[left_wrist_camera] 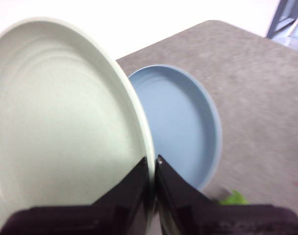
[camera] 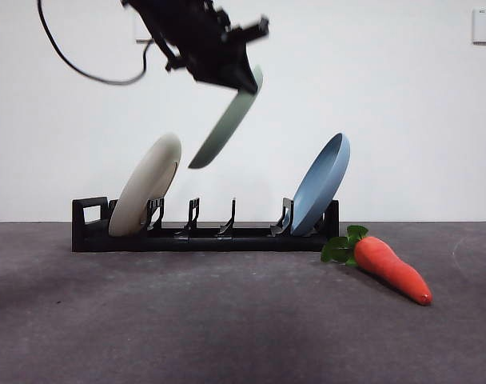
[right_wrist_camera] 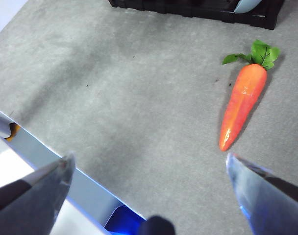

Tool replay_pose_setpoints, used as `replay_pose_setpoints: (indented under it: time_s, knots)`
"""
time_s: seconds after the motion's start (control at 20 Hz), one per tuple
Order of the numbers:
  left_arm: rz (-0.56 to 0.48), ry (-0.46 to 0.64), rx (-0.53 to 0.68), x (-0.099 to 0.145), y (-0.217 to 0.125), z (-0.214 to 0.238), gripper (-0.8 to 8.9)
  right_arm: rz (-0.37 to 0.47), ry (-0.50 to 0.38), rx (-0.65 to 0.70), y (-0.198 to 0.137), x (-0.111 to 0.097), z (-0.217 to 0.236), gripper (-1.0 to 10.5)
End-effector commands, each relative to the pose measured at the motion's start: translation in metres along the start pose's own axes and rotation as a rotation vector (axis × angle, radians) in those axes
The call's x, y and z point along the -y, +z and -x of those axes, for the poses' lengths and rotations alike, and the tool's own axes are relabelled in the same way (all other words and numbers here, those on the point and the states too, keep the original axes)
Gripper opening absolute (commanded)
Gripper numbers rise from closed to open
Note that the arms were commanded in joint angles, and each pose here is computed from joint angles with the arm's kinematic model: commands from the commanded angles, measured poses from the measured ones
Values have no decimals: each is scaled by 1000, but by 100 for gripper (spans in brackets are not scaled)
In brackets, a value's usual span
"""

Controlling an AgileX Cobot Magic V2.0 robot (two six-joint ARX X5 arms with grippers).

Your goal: Take the green plate from the plate rack,put the plate on the table,take the carrot from the table,put the carrot in the plate

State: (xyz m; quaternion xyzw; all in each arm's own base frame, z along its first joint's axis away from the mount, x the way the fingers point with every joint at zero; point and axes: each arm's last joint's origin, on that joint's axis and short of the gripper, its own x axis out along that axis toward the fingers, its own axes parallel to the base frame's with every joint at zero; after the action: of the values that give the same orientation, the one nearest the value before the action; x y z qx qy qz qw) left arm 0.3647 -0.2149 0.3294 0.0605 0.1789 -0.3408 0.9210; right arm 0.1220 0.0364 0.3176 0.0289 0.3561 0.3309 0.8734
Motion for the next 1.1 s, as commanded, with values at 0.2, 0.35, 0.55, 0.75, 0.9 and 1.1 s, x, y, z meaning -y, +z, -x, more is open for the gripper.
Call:
replay_pose_setpoints:
  time_s: [0.2,0.35,0.55,0.75,0.9,1.1]
  knots:
    - [-134,-95,-22,44,30,67,-7,11,1,2,0,0,0,657]
    - [-224,-68,-107,72,33,108,-6,11,0,3,0,0,0,657]
    - [-382,-62,-360,108,8,125,-5,12,0,5,1,0,0,657]
    - [-466,-69,-490,135,-37,111,-5,12,0,5,1,0,0,657]
    - [-534,-59,-544,147,-92,94,-5,12,-1,5,1,0,0,657]
    - [-640,-42,-559,152,-150,76,-6,12,-1,5,1,0,0,657]
